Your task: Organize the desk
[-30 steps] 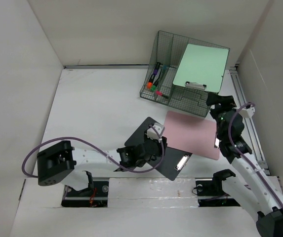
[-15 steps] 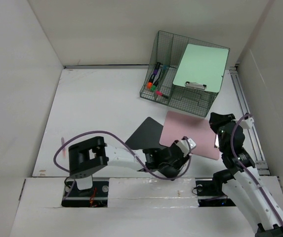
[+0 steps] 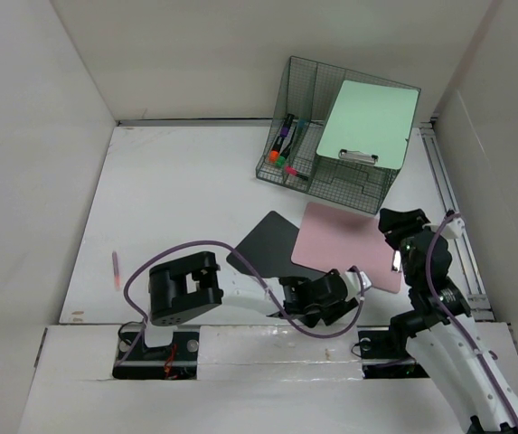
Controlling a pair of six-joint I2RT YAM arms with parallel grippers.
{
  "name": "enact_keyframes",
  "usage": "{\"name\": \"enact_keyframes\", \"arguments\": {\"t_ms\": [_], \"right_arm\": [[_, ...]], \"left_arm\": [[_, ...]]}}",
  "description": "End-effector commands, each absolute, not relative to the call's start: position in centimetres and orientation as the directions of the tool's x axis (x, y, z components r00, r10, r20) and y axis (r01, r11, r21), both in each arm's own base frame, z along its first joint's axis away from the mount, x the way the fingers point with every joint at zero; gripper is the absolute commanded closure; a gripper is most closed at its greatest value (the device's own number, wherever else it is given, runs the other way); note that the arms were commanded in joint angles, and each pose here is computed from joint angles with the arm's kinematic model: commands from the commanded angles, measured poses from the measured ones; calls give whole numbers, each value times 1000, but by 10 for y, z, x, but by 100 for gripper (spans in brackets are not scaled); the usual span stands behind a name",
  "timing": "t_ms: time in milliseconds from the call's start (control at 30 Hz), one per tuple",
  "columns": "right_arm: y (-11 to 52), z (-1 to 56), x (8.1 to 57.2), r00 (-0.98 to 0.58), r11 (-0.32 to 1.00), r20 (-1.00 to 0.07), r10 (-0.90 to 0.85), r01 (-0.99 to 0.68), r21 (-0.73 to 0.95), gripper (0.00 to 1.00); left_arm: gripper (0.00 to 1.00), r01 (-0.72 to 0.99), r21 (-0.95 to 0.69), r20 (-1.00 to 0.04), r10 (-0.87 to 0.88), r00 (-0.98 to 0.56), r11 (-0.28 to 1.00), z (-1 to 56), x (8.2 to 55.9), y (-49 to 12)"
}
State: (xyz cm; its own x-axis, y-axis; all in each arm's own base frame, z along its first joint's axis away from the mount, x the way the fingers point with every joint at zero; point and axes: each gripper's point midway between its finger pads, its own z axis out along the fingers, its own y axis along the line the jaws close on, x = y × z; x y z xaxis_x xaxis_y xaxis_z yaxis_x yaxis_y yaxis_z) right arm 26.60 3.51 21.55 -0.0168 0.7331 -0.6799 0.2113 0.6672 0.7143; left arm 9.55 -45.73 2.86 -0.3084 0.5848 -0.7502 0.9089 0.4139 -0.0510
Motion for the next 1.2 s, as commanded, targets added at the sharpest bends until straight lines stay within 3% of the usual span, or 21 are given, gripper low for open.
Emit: {"name": "enact_keyframes", "arguments": {"t_ms": [0,133,333,433,467,600,733,900,1167], "right_arm": [[40,216,263,-39,687,-693,720,183,703,47],[40,220,261,-37,698,-703,711,168,697,47],[47,217,265,-66,708,-708,703,152,689,48],[51,214,268,-86,713,-709,700,143,687,48],[52,214,269,-87,714,-710,699,144,685,48],[56,214,272,-98,713,-707,700,127,689,48],[57,213,271,-103,714,-707,700,126,689,48],[55,218,270,-92,721,-715,693,118,683,48],[56,216,268,-100,727,-721,686,111,677,48]], "left_arm": [[50,907,-19,-740,605,-296,420,26,100,-458],[52,875,20,-741,595,-312,484,25,111,-450],[52,868,-59,-835,452,-314,493,72,109,-443],[47,879,-103,-865,395,-311,466,96,100,-443],[39,881,-109,-863,396,-313,460,98,99,-444],[37,887,-112,-863,398,-311,449,102,97,-444],[34,880,-69,-861,417,-290,469,97,104,-444],[35,880,5,-803,527,-279,474,50,109,-444],[36,846,47,-786,542,-297,532,27,123,-441]]}}
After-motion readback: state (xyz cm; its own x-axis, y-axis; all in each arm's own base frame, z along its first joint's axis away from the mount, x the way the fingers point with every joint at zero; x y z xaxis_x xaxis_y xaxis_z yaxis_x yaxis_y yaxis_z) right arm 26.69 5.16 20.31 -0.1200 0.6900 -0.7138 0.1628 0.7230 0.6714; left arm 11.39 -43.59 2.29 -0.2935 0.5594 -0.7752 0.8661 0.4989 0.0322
